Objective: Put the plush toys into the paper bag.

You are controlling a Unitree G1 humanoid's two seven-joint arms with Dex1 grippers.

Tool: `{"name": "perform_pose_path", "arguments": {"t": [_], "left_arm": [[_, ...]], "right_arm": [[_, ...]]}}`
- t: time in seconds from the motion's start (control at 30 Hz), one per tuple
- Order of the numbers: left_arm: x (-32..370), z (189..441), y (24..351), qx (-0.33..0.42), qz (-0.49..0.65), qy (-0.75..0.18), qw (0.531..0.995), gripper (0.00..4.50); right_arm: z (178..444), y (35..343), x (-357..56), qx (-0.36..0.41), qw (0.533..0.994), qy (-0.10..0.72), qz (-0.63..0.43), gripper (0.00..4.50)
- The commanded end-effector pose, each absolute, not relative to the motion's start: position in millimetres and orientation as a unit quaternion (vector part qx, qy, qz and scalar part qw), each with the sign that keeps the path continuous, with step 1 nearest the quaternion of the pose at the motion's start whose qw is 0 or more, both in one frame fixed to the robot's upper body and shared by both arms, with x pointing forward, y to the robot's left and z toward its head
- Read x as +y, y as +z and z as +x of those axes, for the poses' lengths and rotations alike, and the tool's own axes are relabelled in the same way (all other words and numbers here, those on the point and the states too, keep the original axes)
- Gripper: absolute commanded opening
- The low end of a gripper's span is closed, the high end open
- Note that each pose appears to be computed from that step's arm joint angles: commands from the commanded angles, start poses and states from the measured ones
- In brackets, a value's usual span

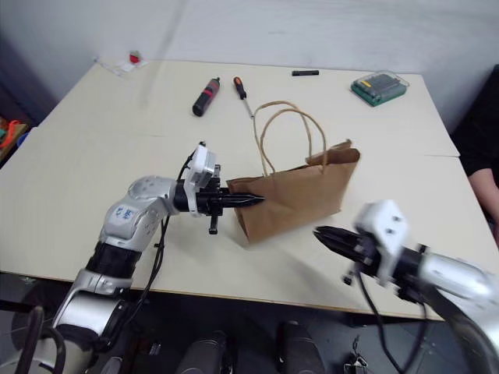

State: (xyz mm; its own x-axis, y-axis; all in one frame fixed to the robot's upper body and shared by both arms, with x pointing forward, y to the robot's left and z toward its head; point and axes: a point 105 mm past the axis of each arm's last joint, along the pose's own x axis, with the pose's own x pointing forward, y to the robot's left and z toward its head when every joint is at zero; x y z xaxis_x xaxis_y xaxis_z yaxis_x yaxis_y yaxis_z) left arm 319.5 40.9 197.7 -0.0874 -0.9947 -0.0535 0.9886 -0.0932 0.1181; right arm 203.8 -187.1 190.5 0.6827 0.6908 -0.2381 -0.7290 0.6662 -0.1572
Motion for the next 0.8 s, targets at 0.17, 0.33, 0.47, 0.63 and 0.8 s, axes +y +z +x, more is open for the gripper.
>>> {"name": "perform_pose_path", "arguments": {"t": [0.17,0.33,0.47,0.63,0.8], "left_arm": [[26.2,328.8,180.6,-0.003,0.123,-0.813,0.569,0.00],[23.5,336.5,175.0,0.014,0.134,-0.817,0.560,0.00],[37.1,337.5,176.2,0.033,0.129,-0.810,0.571,0.42],[72.0,334.0,195.3,0.034,0.113,-0.779,0.616,1.82],[134.1,308.1,232.4,0.053,0.091,-0.718,0.687,3.39]], "right_arm": [[161.3,229.4,-223.1,0.062,0.931,0.332,-0.139,3.05],[156.2,227.6,-226.1,0.066,0.939,0.310,-0.135,4.48],[159.5,221.9,-225.9,0.080,0.935,0.322,-0.129,4.50],[170.1,225.4,-235.1,0.093,0.924,0.348,-0.125,4.50],[186.7,234.5,-252.7,0.105,0.913,0.371,-0.130,4.50]]}}
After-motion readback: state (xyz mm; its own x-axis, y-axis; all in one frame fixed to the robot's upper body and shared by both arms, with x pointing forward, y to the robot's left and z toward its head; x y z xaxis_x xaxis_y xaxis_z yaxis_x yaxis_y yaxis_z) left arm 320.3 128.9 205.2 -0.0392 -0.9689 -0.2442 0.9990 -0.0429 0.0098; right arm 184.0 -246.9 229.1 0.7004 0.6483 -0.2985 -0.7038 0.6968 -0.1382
